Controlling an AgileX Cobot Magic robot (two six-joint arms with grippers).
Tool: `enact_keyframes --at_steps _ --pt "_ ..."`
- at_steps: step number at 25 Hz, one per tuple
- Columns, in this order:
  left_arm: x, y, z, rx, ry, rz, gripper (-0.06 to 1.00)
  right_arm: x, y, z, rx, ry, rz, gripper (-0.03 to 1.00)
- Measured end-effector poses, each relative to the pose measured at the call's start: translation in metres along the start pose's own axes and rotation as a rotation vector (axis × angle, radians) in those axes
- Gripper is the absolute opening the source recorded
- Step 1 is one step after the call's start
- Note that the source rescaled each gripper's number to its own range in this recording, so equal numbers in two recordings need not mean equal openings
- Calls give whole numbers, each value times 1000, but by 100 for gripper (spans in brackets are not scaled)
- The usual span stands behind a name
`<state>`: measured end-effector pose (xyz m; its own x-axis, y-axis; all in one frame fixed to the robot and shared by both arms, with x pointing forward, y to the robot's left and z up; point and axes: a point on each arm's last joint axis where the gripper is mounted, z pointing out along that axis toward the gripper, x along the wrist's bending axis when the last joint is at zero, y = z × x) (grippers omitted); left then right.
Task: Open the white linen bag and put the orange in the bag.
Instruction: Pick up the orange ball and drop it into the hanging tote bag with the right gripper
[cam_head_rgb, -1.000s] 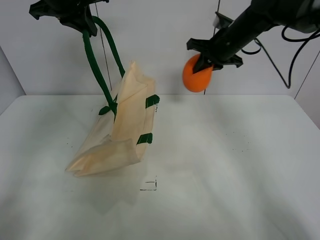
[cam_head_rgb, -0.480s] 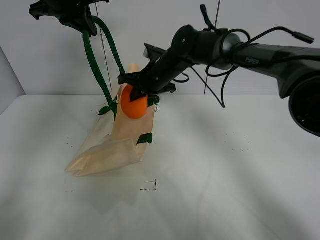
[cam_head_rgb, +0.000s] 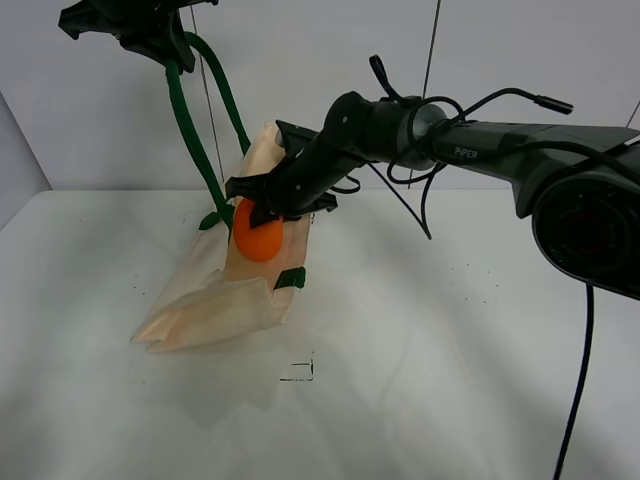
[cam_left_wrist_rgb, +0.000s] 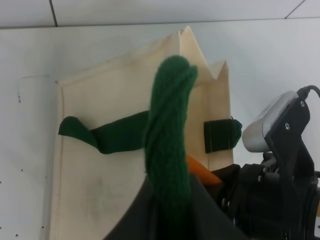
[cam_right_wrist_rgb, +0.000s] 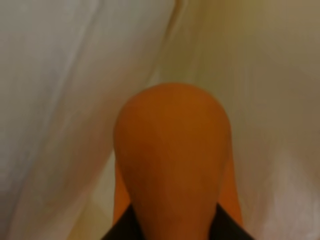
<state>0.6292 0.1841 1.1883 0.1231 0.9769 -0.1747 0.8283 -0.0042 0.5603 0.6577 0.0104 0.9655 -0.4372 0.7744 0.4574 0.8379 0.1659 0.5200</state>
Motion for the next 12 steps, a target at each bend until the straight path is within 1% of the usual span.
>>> enact_keyframes --at_steps 1,2,3,5,6,7,9,12 --pt "0 0 0 0 0 0 0 0 0 0 0 3 -6 5" --pt "0 0 0 0 0 0 0 1 0 0 -1 9 -8 15" --pt "0 0 0 0 0 0 0 1 0 0 -2 12 -15 29" --pt "0 0 0 0 0 0 0 1 0 0 0 13 -34 70" --pt "0 0 0 0 0 0 0 1 0 0 2 13 -42 83" --pt "0 0 0 0 0 0 0 1 -1 0 10 12 -47 89" --pt "0 0 0 0 -1 0 0 2 0 -3 39 4 -71 96" --pt "0 0 0 0 0 0 0 3 3 -12 105 -57 -110 98"
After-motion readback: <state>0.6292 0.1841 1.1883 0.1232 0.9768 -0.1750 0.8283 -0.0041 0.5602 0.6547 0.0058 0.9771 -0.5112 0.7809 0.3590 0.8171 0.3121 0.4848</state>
